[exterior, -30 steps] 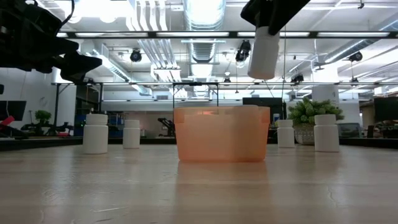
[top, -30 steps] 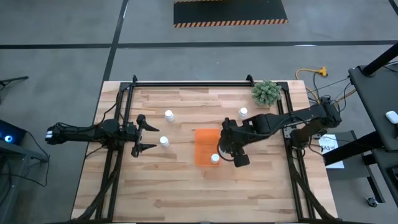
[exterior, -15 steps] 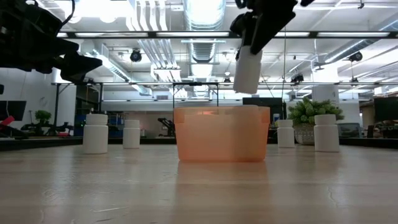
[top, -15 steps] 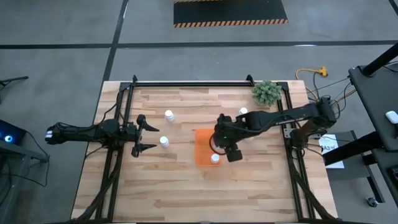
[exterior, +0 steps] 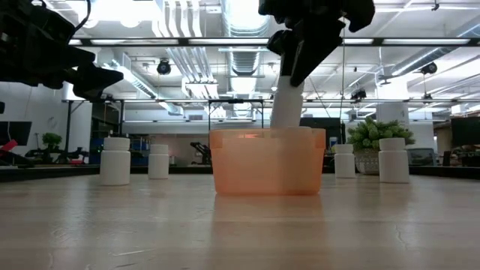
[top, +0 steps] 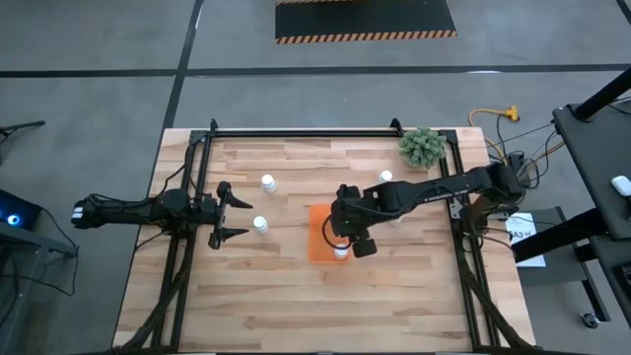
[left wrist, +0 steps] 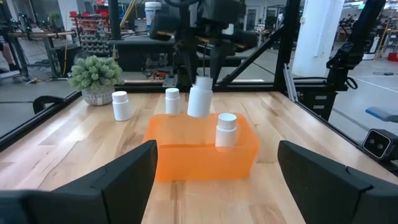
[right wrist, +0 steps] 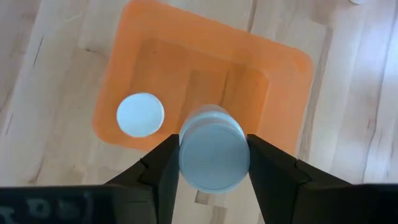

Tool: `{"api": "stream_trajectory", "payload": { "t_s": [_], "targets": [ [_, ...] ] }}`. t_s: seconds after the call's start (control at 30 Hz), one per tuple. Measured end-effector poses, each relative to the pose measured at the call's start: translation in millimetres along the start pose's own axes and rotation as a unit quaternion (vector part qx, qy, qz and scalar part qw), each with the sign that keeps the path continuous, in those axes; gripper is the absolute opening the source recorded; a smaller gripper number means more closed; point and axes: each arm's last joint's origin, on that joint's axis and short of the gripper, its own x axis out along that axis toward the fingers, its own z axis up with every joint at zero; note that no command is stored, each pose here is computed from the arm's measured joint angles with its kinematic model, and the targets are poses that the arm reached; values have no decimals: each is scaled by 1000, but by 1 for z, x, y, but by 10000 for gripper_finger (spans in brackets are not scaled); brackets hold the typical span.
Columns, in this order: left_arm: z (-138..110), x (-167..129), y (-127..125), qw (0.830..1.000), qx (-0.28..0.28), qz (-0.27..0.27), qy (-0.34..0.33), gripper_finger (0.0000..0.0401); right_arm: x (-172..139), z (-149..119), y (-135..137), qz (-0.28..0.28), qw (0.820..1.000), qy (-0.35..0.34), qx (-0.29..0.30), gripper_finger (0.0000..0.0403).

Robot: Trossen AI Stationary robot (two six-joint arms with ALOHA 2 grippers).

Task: Pick and place pill bottles into a basket
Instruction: Put the white pill bottle into the orange bin

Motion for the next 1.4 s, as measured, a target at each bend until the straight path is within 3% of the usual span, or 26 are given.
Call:
{"api": "stream_trajectory", "payload": {
  "t_s": [1.4],
  "targets": [
    [0,0,0,1000,0,0,0,315,34,-16,-9,16,1000,-22,12,155]
  ]
}}
